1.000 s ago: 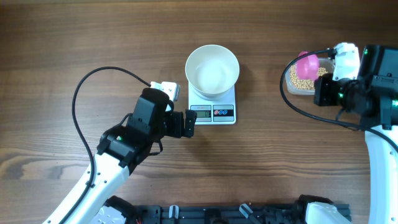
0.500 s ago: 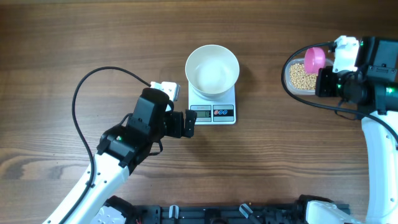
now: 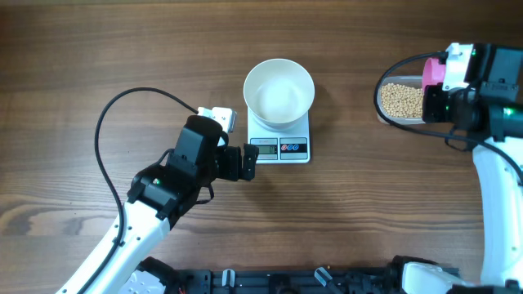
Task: Scoop item into bowl and weigh 150g on scale
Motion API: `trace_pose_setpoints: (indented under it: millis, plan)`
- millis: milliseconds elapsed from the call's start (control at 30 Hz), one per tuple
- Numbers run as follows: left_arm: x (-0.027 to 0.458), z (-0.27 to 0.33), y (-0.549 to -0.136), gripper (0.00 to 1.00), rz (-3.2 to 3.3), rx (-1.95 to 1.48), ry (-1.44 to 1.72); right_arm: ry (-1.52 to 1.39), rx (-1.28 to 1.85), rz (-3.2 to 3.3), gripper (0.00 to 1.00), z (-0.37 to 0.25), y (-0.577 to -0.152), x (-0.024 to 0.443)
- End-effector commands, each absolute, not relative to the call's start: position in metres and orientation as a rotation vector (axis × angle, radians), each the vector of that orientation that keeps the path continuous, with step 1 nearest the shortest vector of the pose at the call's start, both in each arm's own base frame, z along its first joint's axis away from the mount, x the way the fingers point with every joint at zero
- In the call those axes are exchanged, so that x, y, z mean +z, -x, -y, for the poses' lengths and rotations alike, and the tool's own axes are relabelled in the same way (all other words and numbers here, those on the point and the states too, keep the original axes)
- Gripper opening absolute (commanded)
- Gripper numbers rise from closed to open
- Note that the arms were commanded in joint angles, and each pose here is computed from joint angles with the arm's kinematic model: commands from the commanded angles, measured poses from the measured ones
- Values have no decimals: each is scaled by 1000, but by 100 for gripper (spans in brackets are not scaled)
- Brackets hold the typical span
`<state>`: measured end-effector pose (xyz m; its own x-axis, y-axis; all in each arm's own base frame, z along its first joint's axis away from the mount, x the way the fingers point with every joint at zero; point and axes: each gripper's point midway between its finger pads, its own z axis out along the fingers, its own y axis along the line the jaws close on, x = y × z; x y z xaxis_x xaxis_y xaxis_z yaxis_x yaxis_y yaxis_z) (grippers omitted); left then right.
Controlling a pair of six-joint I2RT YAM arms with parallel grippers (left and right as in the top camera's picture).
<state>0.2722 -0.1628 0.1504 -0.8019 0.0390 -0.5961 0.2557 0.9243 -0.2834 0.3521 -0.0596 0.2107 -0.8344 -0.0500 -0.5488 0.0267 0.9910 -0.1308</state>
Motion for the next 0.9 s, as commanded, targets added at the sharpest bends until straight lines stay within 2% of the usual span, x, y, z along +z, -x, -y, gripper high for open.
trace_pose_setpoints:
  millis: [0,233,600,867]
  plan:
    - [151,161,-275,100,-2460,-448,-227,110,-136,-2596,4,55,-361,195]
    - [151,161,-275,100,-2460,-448,-227,84,-219,-2652,4,67,-358,183]
    - [151,161,-275,100,-2460,-448,-227,14,-318,-2792,4,84,-361,136]
    - [151,161,-275,100,-2460,-448,-227,61,-76,-2823,4,55,-365,121]
